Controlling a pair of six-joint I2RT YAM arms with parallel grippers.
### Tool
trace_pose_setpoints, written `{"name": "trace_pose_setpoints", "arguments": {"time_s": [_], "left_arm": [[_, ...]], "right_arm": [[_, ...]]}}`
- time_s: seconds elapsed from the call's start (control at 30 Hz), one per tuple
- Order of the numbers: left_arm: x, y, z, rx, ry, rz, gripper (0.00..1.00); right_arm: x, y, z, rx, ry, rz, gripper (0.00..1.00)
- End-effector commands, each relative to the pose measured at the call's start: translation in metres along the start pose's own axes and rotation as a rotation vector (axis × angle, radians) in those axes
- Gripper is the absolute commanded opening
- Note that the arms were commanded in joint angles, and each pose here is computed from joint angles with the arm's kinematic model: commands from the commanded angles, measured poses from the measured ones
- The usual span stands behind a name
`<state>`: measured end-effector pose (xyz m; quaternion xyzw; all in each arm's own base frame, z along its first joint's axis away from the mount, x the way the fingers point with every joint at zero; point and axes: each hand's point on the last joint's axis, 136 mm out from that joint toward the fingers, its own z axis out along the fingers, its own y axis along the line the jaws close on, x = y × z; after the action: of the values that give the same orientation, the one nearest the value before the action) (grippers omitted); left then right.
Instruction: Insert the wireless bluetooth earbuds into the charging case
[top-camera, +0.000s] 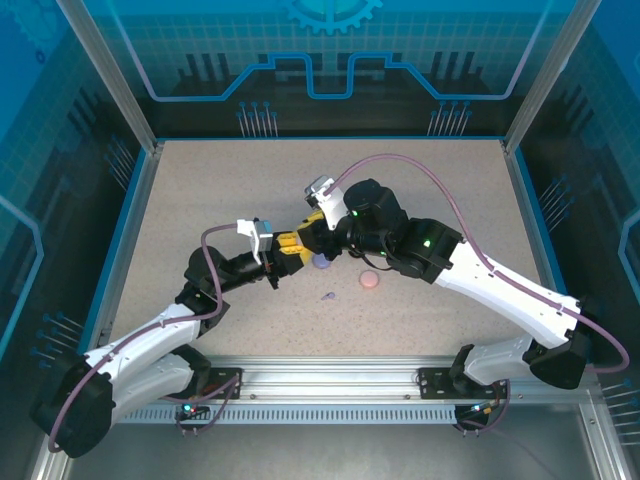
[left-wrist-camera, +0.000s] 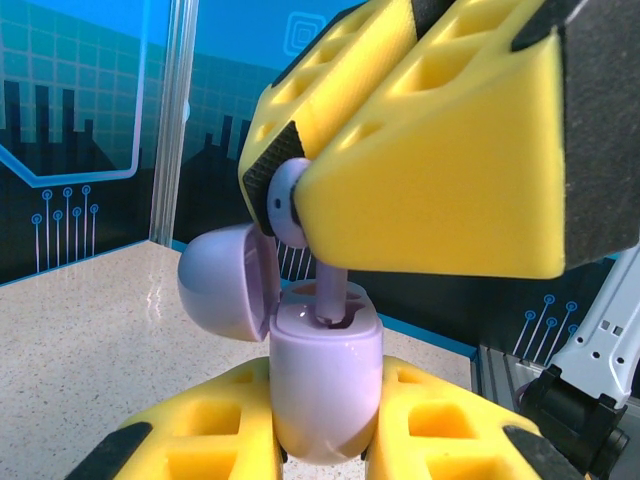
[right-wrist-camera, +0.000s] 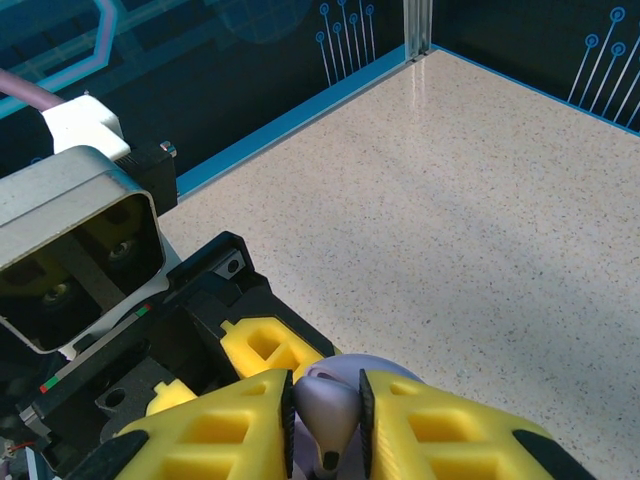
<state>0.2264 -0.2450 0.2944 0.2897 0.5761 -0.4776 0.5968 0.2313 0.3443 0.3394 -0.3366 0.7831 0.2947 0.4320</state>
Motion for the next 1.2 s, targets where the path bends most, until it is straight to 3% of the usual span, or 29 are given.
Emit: {"name": "trace_pose_setpoints", "arguments": {"time_s": [0.0, 0.53, 0.8, 1.0, 1.17], "left_arm": [[-0.015, -0.008, -0.001, 0.019, -0.051, 0.038, 0.06], [-0.015, -0.008, -0.001, 0.019, -0.052, 0.041, 0.05], [-0.013, -0.008, -0.005, 0.002, -0.051, 0.055, 0.06], [-0.014, -0.009, -0.011, -0.015, -0.05, 0.083, 0.06], [-0.018, -0.012, -0.015, -0.023, -0.052, 0.106, 0.05]], "right_arm": [[0.005, 0.007, -0.003, -0.022, 0.018, -0.002, 0.27], [-0.016, 0.01, -0.013, -0.032, -0.019, 0.0, 0.34], [-0.024, -0.017, -0.053, 0.056, -0.086, 0.053, 0.61], [0.019, -0.076, -0.077, 0.219, -0.052, 0.215, 0.99], [0.064, -0.111, -0.087, 0.272, -0.039, 0.365, 1.0]]}}
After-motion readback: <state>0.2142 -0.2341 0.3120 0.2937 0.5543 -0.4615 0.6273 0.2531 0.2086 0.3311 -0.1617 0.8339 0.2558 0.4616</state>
